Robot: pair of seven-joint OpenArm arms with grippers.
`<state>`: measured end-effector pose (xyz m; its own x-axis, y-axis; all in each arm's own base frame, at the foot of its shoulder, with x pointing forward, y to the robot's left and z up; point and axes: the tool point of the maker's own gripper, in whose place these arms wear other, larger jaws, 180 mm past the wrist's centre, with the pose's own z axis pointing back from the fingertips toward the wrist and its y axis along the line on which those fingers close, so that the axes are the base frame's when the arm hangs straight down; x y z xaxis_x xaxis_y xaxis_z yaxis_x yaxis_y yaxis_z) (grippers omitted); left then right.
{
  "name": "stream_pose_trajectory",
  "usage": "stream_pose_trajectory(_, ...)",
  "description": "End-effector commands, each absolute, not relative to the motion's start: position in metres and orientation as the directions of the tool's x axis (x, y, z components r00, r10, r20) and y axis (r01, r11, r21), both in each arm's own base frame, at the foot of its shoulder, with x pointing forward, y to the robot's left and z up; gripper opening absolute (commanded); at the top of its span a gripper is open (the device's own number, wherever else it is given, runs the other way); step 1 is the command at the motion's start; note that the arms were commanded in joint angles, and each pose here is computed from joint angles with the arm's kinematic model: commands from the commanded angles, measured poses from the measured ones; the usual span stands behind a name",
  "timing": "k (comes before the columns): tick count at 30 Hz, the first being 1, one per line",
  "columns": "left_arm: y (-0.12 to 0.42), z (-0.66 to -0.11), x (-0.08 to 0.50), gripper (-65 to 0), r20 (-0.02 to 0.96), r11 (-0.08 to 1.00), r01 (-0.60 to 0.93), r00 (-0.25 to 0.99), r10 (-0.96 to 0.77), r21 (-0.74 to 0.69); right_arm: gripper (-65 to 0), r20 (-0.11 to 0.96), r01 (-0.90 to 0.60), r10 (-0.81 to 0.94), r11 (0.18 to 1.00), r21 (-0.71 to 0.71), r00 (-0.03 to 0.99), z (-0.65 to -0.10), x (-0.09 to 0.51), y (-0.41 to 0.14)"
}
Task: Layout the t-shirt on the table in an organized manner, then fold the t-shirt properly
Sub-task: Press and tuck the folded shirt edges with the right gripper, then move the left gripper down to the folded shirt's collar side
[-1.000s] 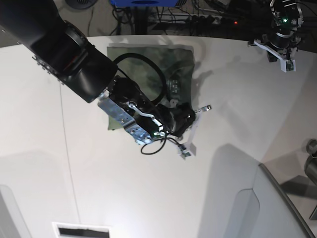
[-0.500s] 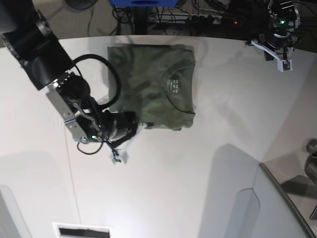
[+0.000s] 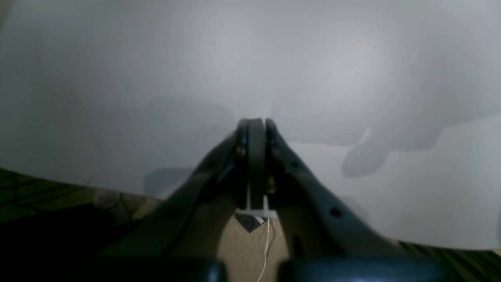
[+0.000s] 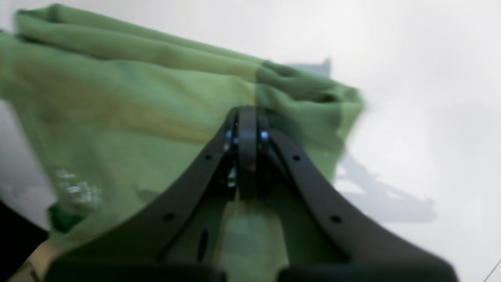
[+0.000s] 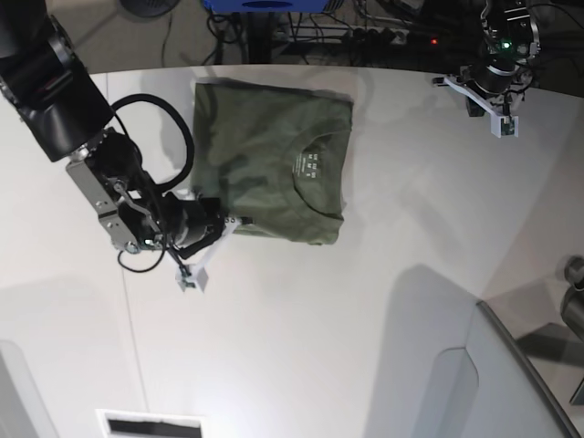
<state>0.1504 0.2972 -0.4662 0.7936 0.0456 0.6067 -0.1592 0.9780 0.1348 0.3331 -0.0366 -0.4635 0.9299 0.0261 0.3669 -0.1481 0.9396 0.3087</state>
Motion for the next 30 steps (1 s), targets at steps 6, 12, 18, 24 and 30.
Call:
stream_pose_trajectory(6, 0.302, -0.459, 0.155, -65.0, 0.629, 0.976, -0.162, 0.776, 0.035, 0.145, -65.0, 0.505, -0.273, 0.058, 0.891, 0.364, 0.861, -0.410, 0.334, -0.012)
stream_pose_trajectory(12, 0.302, -0.459, 0.156, -65.0, 0.630, 0.976, -0.162, 0.776, 0.035, 0.146, -65.0, 0.407, -0.134, -0.068, 0.884, 0.448, 0.911, -0.420, 0.289, -0.036)
stream_pose_trajectory(18, 0.301, -0.457, 0.157, -65.0, 0.634, 0.977, -0.160, 0.772, 0.033, 0.144, -65.0, 0.320, -0.035, -0.118, 0.900, 0.434, 0.940, -0.455, 0.261, -0.056)
stream_pose_trajectory(24, 0.300, -0.457, 0.158, -65.0, 0.637, 0.977, -0.163, 0.770, 0.041, 0.135, -65.0, 0.353, -0.031, -0.142, 0.897, 0.440, 0.925, -0.451, 0.265, -0.057)
stream_pose_trajectory(30, 0.246, -0.437, 0.185, -65.0, 0.684, 0.996, -0.028, 0.729, -0.039, 0.088, -65.0, 0.452, -0.064, -0.180, 0.879, 0.472, 0.874, -0.408, 0.267, -0.062)
